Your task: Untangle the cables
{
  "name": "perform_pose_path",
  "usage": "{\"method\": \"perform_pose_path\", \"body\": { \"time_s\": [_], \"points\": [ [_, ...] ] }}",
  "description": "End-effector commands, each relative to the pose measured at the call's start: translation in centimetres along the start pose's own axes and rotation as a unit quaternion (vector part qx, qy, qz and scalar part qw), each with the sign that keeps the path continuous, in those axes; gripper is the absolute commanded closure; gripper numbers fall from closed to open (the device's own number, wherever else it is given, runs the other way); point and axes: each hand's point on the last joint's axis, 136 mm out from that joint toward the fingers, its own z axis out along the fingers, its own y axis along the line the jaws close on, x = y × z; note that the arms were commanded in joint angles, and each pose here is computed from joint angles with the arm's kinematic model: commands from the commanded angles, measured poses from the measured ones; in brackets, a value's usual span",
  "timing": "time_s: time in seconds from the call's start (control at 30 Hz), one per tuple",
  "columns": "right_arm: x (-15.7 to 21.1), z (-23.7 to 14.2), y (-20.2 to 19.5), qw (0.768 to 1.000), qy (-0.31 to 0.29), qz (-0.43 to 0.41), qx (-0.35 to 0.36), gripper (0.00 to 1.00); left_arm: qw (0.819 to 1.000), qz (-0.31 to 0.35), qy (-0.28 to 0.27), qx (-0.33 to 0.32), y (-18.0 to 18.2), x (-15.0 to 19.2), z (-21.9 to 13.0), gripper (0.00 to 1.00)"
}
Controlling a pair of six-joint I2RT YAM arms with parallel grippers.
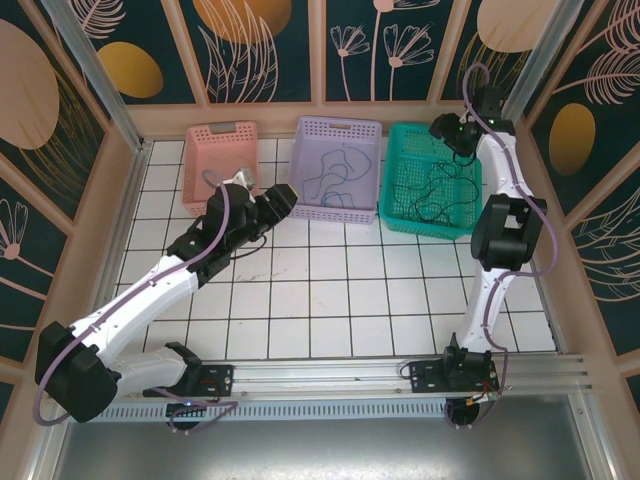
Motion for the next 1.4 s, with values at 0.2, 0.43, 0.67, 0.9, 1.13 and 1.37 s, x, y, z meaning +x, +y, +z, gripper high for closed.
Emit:
{"method": "perform_pose_path", "body": {
  "time_s": [0.2, 0.43, 0.67, 0.9, 1.13, 1.37],
  "points": [
    [-2.7, -11.6, 2.3, 0.993, -0.113, -0.023, 0.037, 0.4, 0.995, 0.079, -0.028, -0.045, -0.9, -2.4, -1.6, 0.24],
    [2.9, -21.3, -0.3, 0.966, -0.253, 0.011, 0.046, 0.01, 0.971, 0.176, -0.08, -0.137, 1.8, -5.0, -5.1, 0.01],
    [11.5, -24.3, -8.6, 0.924, -0.332, 0.055, 0.18, 0.01, 0.871, 0.263, -0.252, -0.329, 9.4, -9.8, -12.4, 0.01],
    [17.1, -18.8, -12.5, 0.934, -0.321, -0.036, 0.154, 0.01, 0.821, 0.346, -0.249, -0.38, 16.1, -11.4, -12.8, 0.01],
    [17.8, -14.0, -12.0, 0.933, -0.328, -0.103, 0.107, 0.01, 0.833, 0.345, -0.236, -0.363, 23.1, -12.7, -8.0, 0.01],
    [16.0, -10.7, -10.5, 0.928, -0.33, -0.155, 0.073, 0.01, 0.857, 0.322, -0.274, -0.295, 25.4, -13.7, -5.4, 0.01]
  ]
}}
